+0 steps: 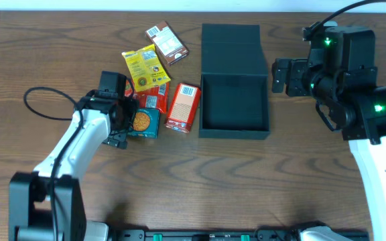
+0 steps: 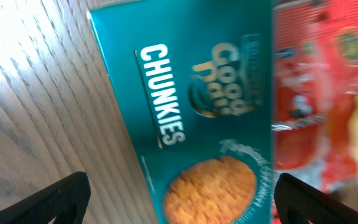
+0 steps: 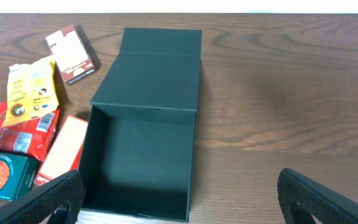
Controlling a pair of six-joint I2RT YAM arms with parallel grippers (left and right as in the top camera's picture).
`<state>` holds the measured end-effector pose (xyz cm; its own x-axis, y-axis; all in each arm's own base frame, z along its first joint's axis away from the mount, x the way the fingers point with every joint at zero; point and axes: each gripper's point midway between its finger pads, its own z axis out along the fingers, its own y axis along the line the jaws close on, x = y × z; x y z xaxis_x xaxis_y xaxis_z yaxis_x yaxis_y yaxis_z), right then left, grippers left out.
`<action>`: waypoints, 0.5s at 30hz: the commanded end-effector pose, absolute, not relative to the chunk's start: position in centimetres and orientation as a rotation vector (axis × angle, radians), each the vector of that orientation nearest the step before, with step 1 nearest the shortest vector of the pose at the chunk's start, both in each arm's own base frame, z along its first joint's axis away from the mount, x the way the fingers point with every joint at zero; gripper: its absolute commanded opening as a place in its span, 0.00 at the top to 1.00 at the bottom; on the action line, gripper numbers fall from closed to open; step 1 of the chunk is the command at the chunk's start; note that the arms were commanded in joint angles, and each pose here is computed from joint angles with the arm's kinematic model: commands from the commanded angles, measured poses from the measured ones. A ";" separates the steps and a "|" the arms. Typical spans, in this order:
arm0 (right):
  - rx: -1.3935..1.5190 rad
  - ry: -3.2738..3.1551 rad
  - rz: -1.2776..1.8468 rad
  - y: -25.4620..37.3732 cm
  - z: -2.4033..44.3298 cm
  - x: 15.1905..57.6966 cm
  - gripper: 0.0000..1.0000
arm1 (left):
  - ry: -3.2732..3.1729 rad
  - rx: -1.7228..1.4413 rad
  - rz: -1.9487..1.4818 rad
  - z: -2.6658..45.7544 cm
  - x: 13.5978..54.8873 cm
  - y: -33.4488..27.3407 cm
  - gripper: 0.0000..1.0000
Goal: Pack container
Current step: 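Grasp the teal Good Day Chunkies box with the left gripper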
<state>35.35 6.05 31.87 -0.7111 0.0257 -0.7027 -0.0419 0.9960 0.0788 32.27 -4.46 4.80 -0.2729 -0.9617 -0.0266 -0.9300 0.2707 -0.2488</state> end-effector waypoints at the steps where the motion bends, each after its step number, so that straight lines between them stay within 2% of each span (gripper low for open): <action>1: -0.023 2.347 0.113 5.8 32.5 35.0 0.01 | 2.357 -1.821 -0.276 4.1 33.0 -4.8 0.04; 15: -0.024 2.358 0.110 5.8 32.2 34.8 0.01 | 2.351 -1.804 -0.296 3.6 36.6 -5.3 0.04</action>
<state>35.05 6.05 31.58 -0.7229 0.0234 -0.6905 -0.0430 0.9960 0.0787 35.67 -5.14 3.40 -0.2680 -0.9634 -0.0106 -0.9335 0.2624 -0.2442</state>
